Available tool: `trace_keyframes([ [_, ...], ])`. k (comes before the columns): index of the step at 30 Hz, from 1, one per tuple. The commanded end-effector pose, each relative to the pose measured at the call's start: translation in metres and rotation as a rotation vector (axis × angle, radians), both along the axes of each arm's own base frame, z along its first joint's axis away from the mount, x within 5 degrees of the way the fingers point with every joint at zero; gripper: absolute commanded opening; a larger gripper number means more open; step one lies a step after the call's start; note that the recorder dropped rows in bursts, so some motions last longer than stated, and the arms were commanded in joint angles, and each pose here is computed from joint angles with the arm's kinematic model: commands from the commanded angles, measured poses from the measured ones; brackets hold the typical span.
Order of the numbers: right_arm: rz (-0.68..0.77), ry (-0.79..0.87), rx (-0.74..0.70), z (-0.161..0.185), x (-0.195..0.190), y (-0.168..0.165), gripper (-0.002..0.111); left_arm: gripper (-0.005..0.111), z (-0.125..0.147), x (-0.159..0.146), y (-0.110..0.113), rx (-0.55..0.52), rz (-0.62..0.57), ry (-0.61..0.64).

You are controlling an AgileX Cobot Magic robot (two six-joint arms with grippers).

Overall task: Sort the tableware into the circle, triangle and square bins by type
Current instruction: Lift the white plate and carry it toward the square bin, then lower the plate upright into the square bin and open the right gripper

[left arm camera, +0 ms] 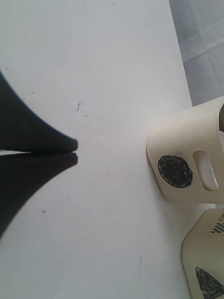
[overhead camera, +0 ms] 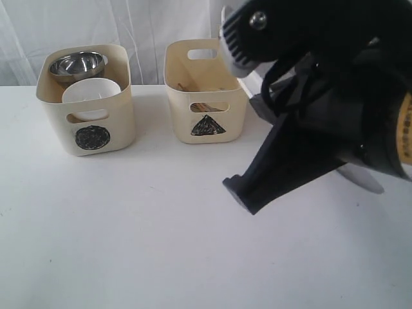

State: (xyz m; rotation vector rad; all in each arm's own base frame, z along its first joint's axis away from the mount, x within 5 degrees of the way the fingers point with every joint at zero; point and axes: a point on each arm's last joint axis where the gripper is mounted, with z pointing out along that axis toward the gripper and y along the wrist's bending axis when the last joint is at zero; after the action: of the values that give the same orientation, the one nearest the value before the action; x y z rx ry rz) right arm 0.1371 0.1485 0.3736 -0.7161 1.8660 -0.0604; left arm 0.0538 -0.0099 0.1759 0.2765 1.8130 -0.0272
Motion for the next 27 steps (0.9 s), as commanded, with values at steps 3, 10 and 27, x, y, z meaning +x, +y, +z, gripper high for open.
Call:
trace_keyframes([
  [3, -0.02, -0.159, -0.01, 0.023, 0.0, -0.017, 0.0, 0.0, -0.001, 0.0, 0.0, -0.002, 0.002, 0.002],
  [10, -0.156, -0.177, 0.068, 0.027, 0.012, -0.033, 0.0, 0.0, -0.001, 0.0, 0.0, -0.002, 0.002, 0.002],
  [27, -0.176, -0.221, -0.002, 0.028, 0.062, -0.048, 0.0, 0.0, -0.001, 0.0, 0.0, -0.002, 0.002, 0.002],
])
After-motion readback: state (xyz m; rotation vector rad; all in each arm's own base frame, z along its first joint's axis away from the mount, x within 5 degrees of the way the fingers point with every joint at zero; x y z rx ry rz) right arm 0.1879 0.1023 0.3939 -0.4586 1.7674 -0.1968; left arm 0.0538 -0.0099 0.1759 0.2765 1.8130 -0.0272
